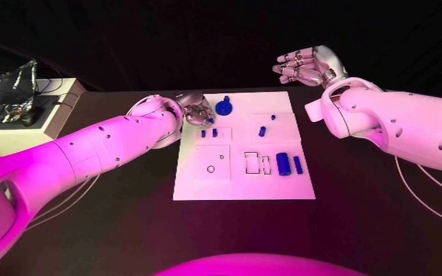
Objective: Assemble the parts on the task board
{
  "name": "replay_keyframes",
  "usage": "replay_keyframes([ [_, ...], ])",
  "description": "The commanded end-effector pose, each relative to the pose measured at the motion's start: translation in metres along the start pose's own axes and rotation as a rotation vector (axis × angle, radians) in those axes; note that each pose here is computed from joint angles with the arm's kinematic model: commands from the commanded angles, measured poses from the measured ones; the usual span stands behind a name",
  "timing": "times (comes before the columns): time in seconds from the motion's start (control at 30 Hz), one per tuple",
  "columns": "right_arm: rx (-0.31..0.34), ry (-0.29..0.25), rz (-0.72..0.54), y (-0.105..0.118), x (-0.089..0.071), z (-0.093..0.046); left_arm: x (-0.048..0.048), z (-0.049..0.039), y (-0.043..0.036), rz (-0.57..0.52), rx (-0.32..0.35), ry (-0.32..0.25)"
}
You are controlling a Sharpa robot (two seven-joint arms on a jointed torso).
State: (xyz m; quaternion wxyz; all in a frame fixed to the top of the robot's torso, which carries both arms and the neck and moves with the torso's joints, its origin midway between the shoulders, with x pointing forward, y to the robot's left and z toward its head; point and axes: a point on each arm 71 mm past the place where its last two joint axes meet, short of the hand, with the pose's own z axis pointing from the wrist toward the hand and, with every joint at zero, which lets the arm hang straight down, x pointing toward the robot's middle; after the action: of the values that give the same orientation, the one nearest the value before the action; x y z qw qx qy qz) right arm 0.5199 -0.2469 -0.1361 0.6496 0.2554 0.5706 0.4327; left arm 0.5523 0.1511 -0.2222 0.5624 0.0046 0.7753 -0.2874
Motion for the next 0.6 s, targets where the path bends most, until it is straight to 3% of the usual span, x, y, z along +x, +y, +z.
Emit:
replay_keyframes([
  [0.03,-0.009,0.012,-0.002,0.0005,0.0010,0.0000,0.0072,-0.0003,0.0001,0.012,0.005,0.033],
  [0.6,-0.009,0.013,-0.002,0.0004,0.0011,0.0000,0.0060,-0.0008,0.0046,0.001,-0.008,0.031],
])
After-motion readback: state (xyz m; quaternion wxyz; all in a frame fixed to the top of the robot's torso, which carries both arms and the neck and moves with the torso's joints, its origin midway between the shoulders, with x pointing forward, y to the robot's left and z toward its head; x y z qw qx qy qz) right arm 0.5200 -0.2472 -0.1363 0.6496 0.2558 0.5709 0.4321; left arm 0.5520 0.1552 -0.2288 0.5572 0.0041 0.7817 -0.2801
